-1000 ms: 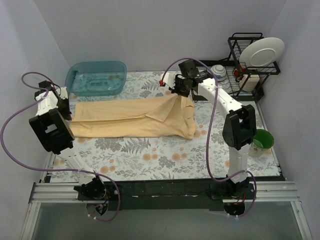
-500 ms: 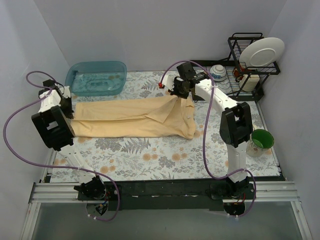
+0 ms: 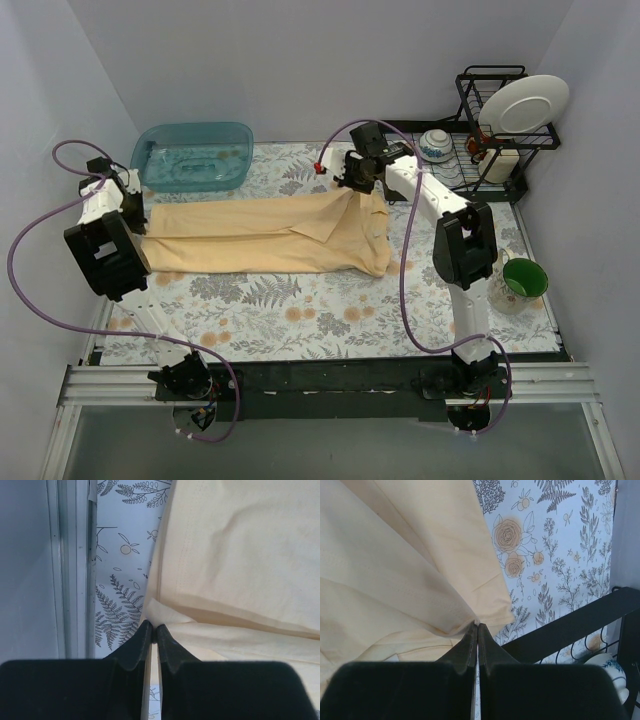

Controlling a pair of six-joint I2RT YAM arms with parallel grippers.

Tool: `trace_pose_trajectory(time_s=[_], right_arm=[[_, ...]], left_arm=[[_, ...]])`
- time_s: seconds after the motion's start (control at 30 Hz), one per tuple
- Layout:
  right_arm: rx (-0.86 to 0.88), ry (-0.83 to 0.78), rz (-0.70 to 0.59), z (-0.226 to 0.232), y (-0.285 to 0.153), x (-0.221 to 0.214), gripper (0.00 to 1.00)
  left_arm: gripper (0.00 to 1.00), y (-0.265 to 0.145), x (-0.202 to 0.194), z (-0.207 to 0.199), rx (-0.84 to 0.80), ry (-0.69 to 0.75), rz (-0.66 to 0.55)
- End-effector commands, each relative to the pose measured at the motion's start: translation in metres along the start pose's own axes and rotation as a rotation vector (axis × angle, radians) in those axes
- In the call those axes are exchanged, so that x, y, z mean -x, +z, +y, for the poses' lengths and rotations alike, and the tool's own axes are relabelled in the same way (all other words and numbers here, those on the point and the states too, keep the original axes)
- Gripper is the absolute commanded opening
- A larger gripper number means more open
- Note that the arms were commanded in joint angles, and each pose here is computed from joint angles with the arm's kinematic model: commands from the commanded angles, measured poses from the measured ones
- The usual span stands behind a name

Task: Roll the t-shirts
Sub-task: Fold the T-shirt at the center of the board.

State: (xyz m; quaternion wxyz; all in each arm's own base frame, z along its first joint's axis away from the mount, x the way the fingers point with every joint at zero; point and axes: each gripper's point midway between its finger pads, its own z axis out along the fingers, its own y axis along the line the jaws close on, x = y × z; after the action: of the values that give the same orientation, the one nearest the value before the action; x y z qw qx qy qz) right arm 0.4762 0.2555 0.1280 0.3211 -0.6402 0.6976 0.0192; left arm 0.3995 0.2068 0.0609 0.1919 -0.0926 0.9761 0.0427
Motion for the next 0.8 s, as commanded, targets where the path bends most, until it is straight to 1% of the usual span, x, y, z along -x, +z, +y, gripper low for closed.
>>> trace_pose_trajectory(time_s=[0.0,0.07,0.1,0.13,0.17,0.2,0.27,0.3,0.37,0.4,0.43,0.47,0.5,0.53,0.57,0.6,0.7,0.77], right_arm=[[-0.052,-0.007,-0.01,-0.018,-0.004,0.007,0.01],[-0.058,0.003,-0.006,-0.019,-0.002,0.006,0.01],[-0.075,0.01,0.007,-0.022,-0.001,0.003,0.01],[-0.084,0.027,0.012,-0.023,0.001,0.002,0.01],[-0.112,0.039,0.009,-0.028,0.0,0.003,0.15],[-0.145,0.055,0.023,-0.034,-0.002,0.002,0.25],[-0.178,0.108,0.005,-0.042,-0.011,0.009,0.38],[-0.2,0.124,0.031,-0.044,-0.016,0.004,0.4],[-0.194,0.17,0.03,-0.038,-0.032,0.004,0.44],[-0.133,0.192,0.062,-0.017,-0.029,-0.01,0.45],[-0.112,0.205,0.046,-0.007,-0.044,-0.008,0.45],[-0.075,0.235,0.047,0.005,-0.049,-0.014,0.46],[0.054,0.275,0.078,0.042,-0.046,-0.033,0.47],[0.091,0.291,0.071,0.055,-0.059,-0.034,0.47],[0.143,0.324,0.087,0.07,-0.063,-0.045,0.48],[0.261,0.377,0.105,0.103,-0.068,-0.055,0.49],[0.377,0.472,0.08,0.136,-0.082,-0.067,0.52],[0.37,0.511,0.075,0.134,-0.086,-0.072,0.53]], left_arm=[[0.11,-0.001,0.01,0.008,0.039,0.002,-0.036],[0.27,-0.005,0.013,0.006,0.03,-0.001,-0.049],[0.36,-0.009,0.015,0.006,0.029,-0.003,-0.062],[0.41,-0.018,0.021,0.005,0.033,0.0,-0.093],[0.45,-0.023,0.027,0.004,0.033,-0.002,-0.118],[0.52,-0.029,0.032,0.004,0.034,-0.003,-0.138],[0.55,-0.048,0.045,-0.001,0.025,-0.001,-0.199],[0.55,-0.055,0.049,-0.004,0.014,-0.006,-0.216],[0.57,-0.074,0.054,-0.013,-0.002,0.002,-0.259],[0.58,-0.08,0.054,-0.021,-0.028,0.006,-0.274],[0.58,-0.08,0.047,-0.028,-0.05,0.011,-0.265],[0.58,-0.09,0.046,-0.035,-0.065,0.022,-0.283],[0.58,-0.091,0.041,-0.041,-0.085,0.029,-0.282],[0.58,-0.09,0.035,-0.046,-0.099,0.035,-0.272],[0.58,-0.088,0.023,-0.052,-0.115,0.04,-0.254],[0.59,-0.086,0.017,-0.059,-0.146,0.049,-0.245],[0.59,-0.07,-0.011,-0.071,-0.185,0.081,-0.19],[0.58,-0.06,-0.024,-0.078,-0.212,0.122,-0.155]])
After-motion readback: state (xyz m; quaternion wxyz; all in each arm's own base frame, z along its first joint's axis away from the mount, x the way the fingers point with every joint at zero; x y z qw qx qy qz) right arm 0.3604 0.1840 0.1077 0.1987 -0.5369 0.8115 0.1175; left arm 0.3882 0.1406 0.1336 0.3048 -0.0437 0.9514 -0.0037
